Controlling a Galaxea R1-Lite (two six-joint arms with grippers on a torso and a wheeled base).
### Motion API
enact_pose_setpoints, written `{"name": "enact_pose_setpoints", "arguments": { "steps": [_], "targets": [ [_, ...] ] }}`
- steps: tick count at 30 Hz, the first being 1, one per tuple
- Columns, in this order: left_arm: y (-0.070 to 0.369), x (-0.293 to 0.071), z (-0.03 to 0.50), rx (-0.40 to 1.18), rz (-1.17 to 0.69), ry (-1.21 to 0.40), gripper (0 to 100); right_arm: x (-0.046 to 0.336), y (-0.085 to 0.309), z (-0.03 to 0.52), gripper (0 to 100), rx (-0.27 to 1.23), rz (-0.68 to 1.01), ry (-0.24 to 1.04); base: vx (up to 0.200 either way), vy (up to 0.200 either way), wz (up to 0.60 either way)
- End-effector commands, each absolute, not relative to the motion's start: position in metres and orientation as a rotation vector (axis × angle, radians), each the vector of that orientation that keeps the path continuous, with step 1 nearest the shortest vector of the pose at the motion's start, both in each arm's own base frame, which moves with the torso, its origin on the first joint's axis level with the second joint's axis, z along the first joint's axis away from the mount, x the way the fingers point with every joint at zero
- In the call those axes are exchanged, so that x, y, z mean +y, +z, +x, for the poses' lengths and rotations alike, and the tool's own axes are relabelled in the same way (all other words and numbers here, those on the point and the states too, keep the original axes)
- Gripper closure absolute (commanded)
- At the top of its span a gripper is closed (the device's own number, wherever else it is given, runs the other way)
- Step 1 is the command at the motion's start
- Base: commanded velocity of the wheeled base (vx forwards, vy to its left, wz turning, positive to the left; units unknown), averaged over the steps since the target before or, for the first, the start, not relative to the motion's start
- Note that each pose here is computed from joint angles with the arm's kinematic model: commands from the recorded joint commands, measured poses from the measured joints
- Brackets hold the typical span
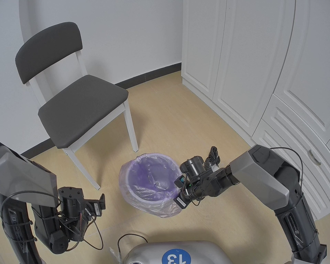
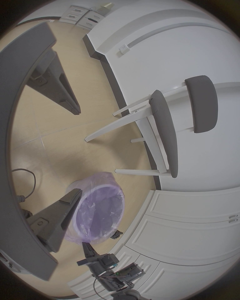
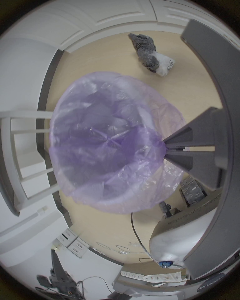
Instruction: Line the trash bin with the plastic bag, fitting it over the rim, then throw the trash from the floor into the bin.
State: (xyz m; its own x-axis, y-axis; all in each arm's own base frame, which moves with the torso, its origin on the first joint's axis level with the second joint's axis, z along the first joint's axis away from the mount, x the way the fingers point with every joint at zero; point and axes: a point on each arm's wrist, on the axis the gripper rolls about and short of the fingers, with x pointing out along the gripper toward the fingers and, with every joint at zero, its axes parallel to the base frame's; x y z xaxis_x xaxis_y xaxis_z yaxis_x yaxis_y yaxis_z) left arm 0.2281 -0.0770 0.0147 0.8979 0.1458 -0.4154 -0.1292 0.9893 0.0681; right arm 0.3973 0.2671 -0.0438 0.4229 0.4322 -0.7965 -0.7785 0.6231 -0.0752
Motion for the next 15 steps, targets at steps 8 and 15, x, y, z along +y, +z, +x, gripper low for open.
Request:
{"name": "enact_pose_setpoints", "arguments": {
  "steps": [8, 15],
  "targets": [
    [0.016, -0.078, 0.229, 0.417, 0.031, 0.14, 0, 0.296, -0.049, 0.386, 100, 0.751, -0.521, 0.871, 0.0, 0.0, 0.0],
    [0.017, -0.078, 0.229, 0.41, 0.029, 0.138, 0, 0.265, -0.046, 0.431, 100, 0.791, -0.501, 0.762, 0.0, 0.0, 0.0]
  ]
}}
